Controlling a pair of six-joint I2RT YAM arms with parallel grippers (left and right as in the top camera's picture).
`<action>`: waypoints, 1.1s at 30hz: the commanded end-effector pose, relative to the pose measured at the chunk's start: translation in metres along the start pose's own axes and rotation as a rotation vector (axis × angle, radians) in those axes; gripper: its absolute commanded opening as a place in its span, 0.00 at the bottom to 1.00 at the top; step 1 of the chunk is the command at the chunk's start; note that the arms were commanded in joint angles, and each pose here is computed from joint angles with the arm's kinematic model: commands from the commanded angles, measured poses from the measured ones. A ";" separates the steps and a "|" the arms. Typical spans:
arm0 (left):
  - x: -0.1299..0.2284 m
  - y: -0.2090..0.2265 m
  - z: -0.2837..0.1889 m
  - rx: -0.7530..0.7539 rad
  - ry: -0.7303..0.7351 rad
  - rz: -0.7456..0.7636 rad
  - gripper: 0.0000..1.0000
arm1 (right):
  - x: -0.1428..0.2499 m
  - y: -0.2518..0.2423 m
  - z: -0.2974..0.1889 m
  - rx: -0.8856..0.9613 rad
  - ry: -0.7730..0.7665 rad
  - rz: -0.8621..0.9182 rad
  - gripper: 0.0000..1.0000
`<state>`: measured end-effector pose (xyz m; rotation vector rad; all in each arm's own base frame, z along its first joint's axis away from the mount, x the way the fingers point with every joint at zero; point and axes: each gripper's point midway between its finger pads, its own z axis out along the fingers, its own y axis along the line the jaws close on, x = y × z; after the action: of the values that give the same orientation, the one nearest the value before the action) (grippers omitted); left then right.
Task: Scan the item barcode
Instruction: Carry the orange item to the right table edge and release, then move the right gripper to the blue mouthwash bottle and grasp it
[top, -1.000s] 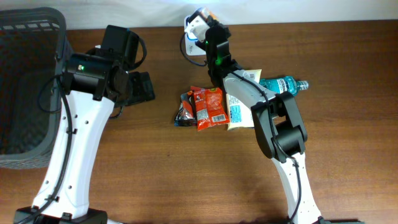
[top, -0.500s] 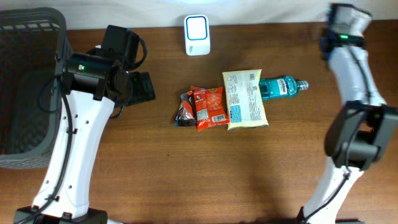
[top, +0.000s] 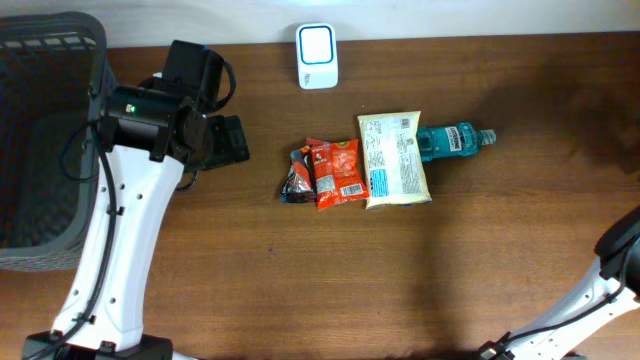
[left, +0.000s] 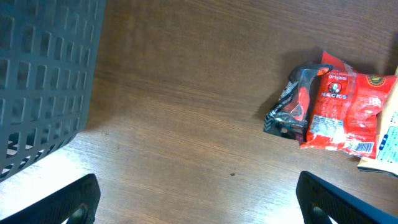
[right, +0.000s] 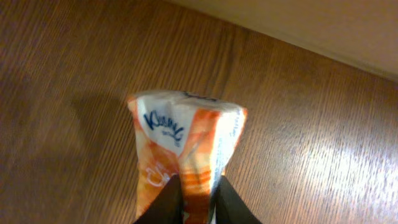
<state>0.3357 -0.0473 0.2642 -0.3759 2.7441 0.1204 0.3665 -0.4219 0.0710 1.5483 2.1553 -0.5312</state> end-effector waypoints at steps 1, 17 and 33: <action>-0.002 0.003 -0.002 -0.007 -0.013 0.010 0.99 | 0.003 -0.002 0.010 -0.012 0.016 0.019 0.53; -0.002 0.003 -0.002 -0.007 -0.013 0.011 0.99 | 0.068 0.170 -0.286 -1.296 0.314 -0.293 0.99; -0.002 0.003 -0.002 -0.007 -0.013 0.011 0.99 | 0.272 0.236 -0.247 -0.354 0.320 -0.166 0.99</action>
<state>0.3358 -0.0470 0.2643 -0.3770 2.7434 0.1209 0.4841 -0.0029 0.1521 1.1542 2.4747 0.1085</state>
